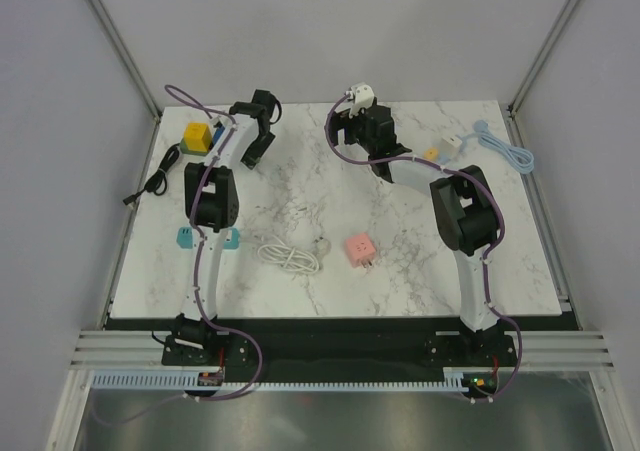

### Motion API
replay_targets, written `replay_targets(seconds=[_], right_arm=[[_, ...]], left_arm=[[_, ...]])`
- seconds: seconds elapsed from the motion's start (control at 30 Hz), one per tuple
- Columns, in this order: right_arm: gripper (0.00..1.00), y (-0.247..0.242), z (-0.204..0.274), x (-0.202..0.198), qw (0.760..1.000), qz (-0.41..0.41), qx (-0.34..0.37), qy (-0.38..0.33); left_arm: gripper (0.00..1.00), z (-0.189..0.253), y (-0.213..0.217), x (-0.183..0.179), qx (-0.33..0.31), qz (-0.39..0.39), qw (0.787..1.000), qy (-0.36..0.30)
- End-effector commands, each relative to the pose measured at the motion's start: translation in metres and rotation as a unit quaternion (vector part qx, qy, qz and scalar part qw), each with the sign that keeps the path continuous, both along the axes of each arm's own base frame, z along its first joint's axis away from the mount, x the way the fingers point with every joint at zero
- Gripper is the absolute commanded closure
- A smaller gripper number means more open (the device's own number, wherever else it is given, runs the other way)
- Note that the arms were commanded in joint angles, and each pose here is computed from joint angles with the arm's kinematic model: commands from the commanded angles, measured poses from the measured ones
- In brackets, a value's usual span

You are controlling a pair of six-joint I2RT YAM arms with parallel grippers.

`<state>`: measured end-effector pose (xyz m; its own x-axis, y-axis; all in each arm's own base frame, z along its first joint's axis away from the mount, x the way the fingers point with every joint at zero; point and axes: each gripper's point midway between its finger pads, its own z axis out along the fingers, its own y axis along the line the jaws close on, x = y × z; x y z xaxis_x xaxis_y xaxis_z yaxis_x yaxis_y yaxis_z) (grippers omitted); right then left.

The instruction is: Pull the plug off the socket

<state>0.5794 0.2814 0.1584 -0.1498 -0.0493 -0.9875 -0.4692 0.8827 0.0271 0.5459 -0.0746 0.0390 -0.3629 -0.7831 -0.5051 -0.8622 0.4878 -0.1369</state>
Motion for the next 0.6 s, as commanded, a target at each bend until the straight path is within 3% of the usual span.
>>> replay_targets(seconds=[0.0,0.33,0.57], right_arm=[[0.02,0.004,0.042,-0.002,0.999,0.016,0.018,-0.048],[0.02,0.007,0.042,0.0,0.998,0.023,0.021,-0.05],[0.02,0.008,0.041,-0.001,0.998,0.026,0.021,-0.05]], left_arm=[[0.21,0.023,0.01,0.03,0.022,0.026,0.997,-0.07],[0.18,-0.006,0.011,0.019,-0.007,0.048,0.998,-0.039],[0.26,-0.03,0.019,0.002,-0.025,0.075,0.997,0.006]])
